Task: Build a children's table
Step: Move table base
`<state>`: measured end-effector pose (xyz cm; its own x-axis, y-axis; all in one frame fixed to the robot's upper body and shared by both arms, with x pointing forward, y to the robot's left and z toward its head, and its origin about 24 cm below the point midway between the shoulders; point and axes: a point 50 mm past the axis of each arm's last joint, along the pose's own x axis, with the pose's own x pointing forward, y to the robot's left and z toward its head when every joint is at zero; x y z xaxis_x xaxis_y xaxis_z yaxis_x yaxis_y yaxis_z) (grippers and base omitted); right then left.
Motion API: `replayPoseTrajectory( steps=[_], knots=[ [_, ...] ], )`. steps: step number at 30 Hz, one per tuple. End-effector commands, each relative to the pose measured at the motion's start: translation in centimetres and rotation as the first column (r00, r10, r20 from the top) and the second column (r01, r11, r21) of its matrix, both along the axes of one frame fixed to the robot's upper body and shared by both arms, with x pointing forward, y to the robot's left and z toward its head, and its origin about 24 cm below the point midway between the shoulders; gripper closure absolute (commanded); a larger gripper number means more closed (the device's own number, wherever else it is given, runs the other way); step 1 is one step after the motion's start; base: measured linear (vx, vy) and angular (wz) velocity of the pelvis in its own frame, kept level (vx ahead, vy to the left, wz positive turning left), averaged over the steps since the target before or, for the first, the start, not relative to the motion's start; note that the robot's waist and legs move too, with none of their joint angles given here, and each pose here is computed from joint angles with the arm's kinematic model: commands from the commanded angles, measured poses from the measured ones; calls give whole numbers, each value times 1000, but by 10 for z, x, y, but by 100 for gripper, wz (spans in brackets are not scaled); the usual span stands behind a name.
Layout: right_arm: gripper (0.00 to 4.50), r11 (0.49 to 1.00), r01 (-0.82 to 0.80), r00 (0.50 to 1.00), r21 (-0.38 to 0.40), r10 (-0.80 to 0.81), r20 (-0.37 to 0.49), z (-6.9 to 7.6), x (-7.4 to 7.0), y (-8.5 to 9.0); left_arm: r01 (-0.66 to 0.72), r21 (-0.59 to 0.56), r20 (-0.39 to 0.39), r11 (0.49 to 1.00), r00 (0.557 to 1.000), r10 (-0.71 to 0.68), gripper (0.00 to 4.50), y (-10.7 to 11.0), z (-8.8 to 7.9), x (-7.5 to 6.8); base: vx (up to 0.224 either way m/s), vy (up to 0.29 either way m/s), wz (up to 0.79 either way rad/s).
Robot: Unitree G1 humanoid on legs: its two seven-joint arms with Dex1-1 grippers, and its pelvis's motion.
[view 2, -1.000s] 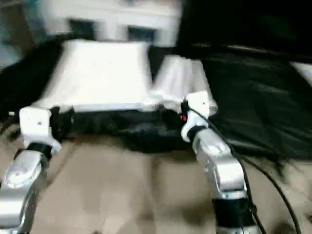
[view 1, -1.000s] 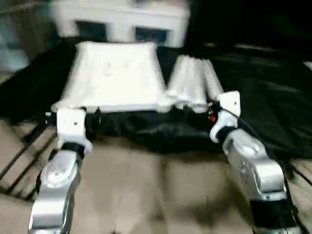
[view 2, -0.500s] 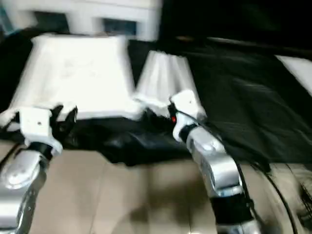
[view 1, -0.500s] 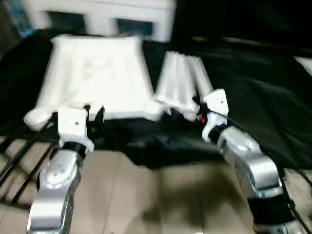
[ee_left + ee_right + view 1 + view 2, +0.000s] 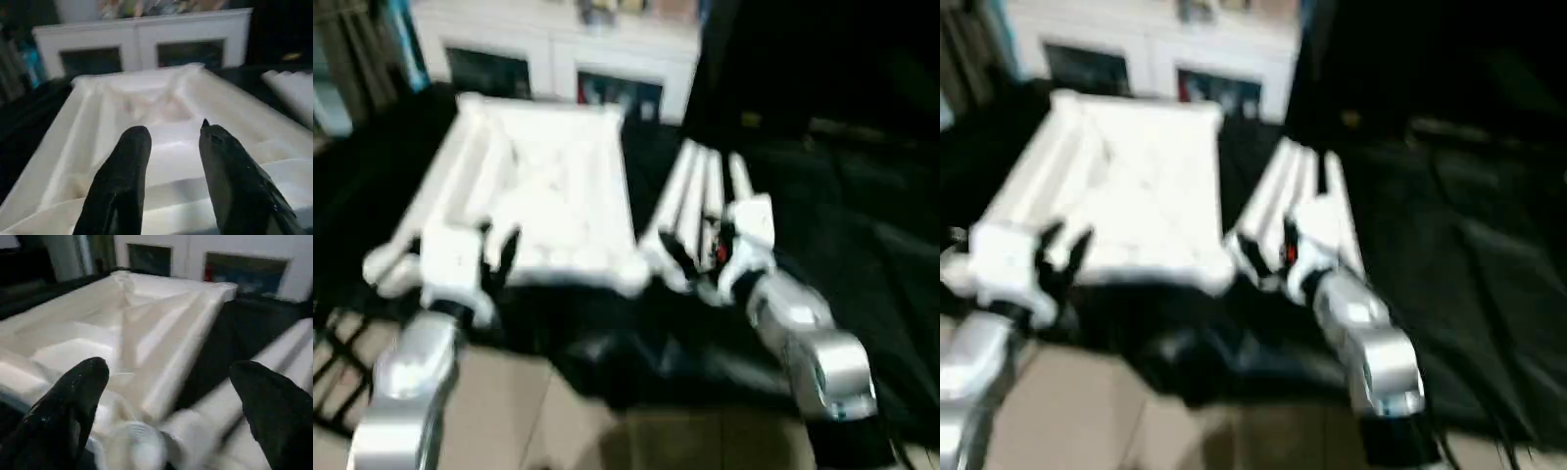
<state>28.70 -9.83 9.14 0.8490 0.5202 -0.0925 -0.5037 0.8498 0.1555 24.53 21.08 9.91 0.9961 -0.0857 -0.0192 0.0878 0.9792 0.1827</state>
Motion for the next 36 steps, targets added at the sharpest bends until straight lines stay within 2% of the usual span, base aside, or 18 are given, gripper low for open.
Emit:
replayPoseTrajectory(
  steps=[1, 5, 9, 13, 14, 15, 16, 17, 22, 23, 24, 25, 26, 27, 28, 29, 30, 36],
  knots=[
    [0, 999, 52, 999, -2, -52, -7, 0, -1, -16, 55, -18, 16, 998, 998, -55, 259, -12, 2, 4, 55, 66, -41],
    [0, 996, 12, 1000, -86, -13, -6, -2, -7, -19, 82, -83, 15, 993, 997, -81, 259, -19, 3, 9, 19, 19, -15],
    [0, 988, 11, 1000, -154, -9, 13, -1, -7, -32, 78, -91, 10, 993, 997, -77, 259, -23, 0, 11, -46, -49, 1],
    [0, 991, -3, 1000, -132, 5, 15, 6, -2, -39, 104, -93, -4, 990, 994, -105, 259, -31, -1, 16, -44, -35, 1],
    [0, 992, -29, 999, -125, 32, 22, 12, 1, -39, 162, -61, -15, 985, 986, -163, 259, -37, 2, 19, 0, 0, 0],
    [0, 993, -69, 996, -96, 73, 43, 22, 8, -39, 250, -31, -64, 968, 966, -251, 259, -44, 3, 26, 0, 0, 0],
    [0, 993, -69, 996, -96, 73, 43, 22, 8, -39, 250, -31, -64, 968, 966, -251, 259, -44, 3, 26, 0, 0, 0],
    [0, 994, -89, 995, -63, 92, 49, 26, 12, -41, 284, -36, -129, 958, 949, -286, 259, -46, -1, 31, 0, 0, 0],
    [0, 945, -316, 947, -82, 319, 25, 29, 6, -34, 443, -6, -293, 897, 856, -425, 259, -39, -14, 38, 0, 0, 0],
    [0, 926, -361, 931, -106, 365, 10, 28, 4, -33, 482, 10, -319, 876, 832, -454, 230, -35, -16, 38, 0, 0, 0],
    [0, 926, -361, 931, -106, 365, 10, 28, 4, -33, 482, 10, -319, 876, 832, -454, 224, -35, -16, 38, 0, 0, 0],
    [0, 903, -407, 912, -138, 410, -7, 26, 2, -31, 526, 19, -335, 850, 805, -490, 224, -32, -17, 37, 0, 0, 0],
    [0, 846, -507, 861, -164, 507, -45, 24, -3, -26, 594, 43, -412, 803, 743, -528, 224, -22, -19, 39, 0, 0, 0],
    [0, 832, -530, 846, -165, 531, -45, 25, -4, -24, 606, 47, -438, 794, 727, -529, 218, -19, -19, 41, 0, 0, 0],
    [0, 830, -532, 845, -165, 533, -45, 25, -4, -24, 606, 47, -440, 794, 726, -529, 218, -19, -19, 42, 0, 0, 0],
    [0, 823, -543, 838, -167, 544, -41, 26, -4, -21, 608, 61, -449, 792, 725, -522, 188, -17, -19, 44, 0, 0, 0],
    [0, 816, -551, 832, -172, 554, -39, 27, -3, -20, 616, 73, -455, 784, 720, -524, 181, -16, -19, 47, 0, 0, 0],
    [0, 780, -592, 802, -203, 596, -47, 29, -4, -17, 666, 106, -495, 739, 679, -542, 181, -20, -26, 61, 0, 0, 0]
  ],
)
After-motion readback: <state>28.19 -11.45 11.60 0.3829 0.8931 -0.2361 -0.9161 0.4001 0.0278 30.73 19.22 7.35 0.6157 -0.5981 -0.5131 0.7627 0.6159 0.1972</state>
